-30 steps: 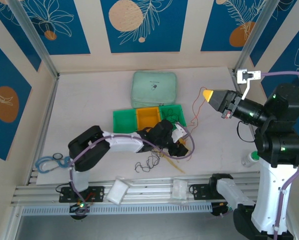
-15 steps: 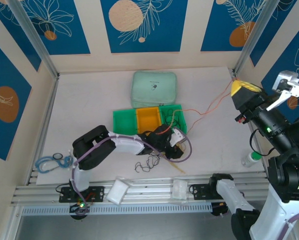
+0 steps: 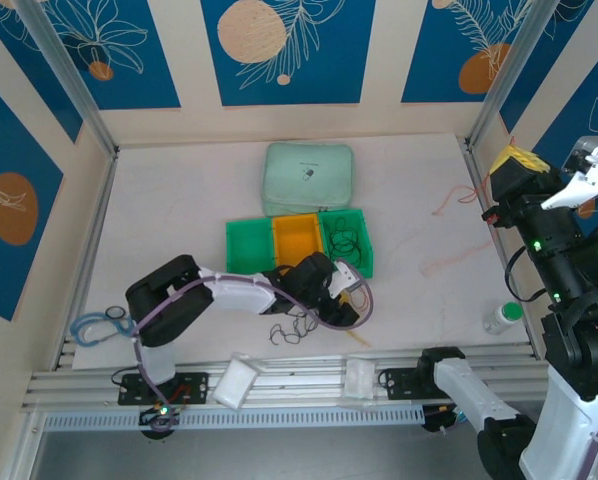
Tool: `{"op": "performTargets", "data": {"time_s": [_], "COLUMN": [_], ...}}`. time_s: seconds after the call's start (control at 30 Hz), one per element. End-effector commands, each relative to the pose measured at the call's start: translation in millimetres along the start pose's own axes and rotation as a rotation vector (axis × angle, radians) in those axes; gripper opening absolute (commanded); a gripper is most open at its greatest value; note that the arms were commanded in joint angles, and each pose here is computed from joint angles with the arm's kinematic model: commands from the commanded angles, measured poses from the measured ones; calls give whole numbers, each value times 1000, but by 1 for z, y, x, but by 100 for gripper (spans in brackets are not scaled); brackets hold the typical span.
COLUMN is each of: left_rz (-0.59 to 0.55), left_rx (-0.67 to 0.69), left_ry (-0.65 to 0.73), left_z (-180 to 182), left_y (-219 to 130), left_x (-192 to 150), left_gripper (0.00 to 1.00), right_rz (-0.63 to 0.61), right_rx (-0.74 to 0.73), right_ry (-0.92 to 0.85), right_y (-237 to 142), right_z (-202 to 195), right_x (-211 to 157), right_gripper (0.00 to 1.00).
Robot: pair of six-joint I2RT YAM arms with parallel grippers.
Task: Untangle the cables
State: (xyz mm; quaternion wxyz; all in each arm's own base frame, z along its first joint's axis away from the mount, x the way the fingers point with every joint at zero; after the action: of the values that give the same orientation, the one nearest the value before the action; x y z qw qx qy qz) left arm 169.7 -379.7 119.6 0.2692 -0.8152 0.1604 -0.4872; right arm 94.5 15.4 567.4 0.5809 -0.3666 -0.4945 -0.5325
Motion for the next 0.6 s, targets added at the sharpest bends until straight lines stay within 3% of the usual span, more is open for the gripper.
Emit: {"op": "performTargets", "data": {"time_s": [0.0,0.27,0.57], "left_rz": [-56,-159,-93], "left_rx": [-77,-57,187], "left_ry": [7,28,8], "left_z": [-18,-40,-38], "left_y": [-22,-82,-150], "left_x": [22,54,27], "left_gripper": [66,65,64], "right_rz": [40,148,345], "right_rx": [-66,-1,198], "right_ry": [-32,-4,120], "right_y": [11,31,84], "right_z": [-9,-7,4], "right_x": [-10,-31,-63], "right_gripper": [3,4,3]}}
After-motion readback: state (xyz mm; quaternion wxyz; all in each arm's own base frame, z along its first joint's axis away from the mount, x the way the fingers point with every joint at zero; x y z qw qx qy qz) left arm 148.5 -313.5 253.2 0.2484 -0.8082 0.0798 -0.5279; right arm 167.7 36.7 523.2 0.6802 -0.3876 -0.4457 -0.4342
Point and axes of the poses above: each hand's point on the last joint's axis, 136 mm out from that joint toward the fingers, its own y axis out along the fingers, its own z axis along the line the jaws close on, x = y × z, the point moved 8 cm from there along -y, back along the fingers, and after that the axes turned 1 degree about y, right-handed, at the moved point
